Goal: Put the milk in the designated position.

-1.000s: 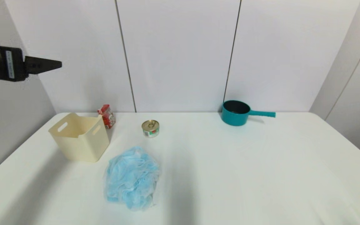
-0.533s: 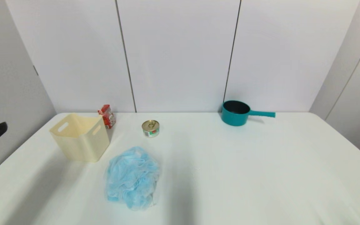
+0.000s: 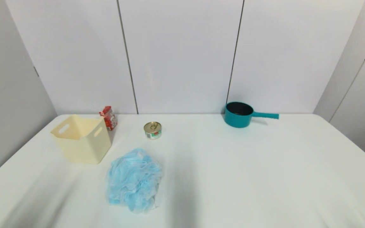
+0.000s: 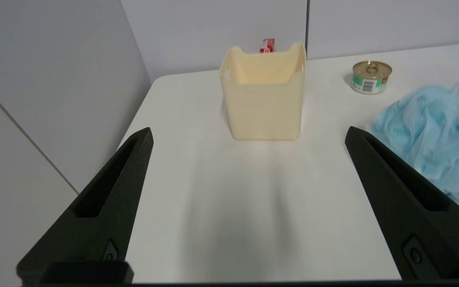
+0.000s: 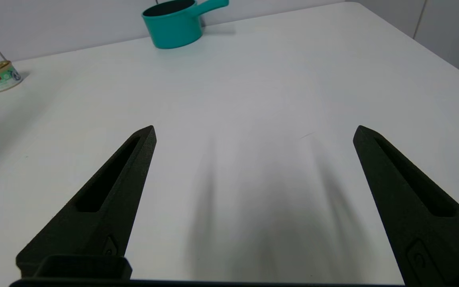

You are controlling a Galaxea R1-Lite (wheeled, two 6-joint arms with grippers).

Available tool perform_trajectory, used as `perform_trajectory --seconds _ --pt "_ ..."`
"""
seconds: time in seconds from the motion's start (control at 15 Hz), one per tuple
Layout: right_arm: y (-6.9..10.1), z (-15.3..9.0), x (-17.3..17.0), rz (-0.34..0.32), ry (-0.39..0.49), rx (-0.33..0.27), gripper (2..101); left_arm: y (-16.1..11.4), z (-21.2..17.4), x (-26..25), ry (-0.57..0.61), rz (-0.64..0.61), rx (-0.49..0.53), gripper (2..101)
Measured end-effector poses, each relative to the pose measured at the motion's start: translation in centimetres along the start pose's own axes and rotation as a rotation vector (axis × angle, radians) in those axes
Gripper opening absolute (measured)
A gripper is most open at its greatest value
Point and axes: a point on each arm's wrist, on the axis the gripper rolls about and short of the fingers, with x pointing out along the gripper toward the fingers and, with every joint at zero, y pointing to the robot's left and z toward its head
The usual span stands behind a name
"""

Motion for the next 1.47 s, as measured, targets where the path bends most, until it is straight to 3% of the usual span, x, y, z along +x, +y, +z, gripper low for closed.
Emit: perform_trajectory --seconds 0.4,0.8,1.2,1.47 --pt "0.0 0.0 0.0 0.000 0.000 0.000 98.0 -1.1 -7.0 -1.3 -0.003 -0.006 0.037 97.7" --pt "0.0 0.0 0.0 0.000 0.000 -0.001 98.0 -1.5 -8.7 -1.4 -0.025 -0.085 0.034 97.8" --pt "0.0 0.0 0.0 0.000 0.000 0.001 98.0 -1.4 -8.8 -1.4 -0.009 -0.029 -0.157 97.8" --pt "0.0 0.0 0.0 0.000 0.000 0.000 98.0 -1.4 -8.8 -1.4 -0.010 -0.025 -0.172 97.8"
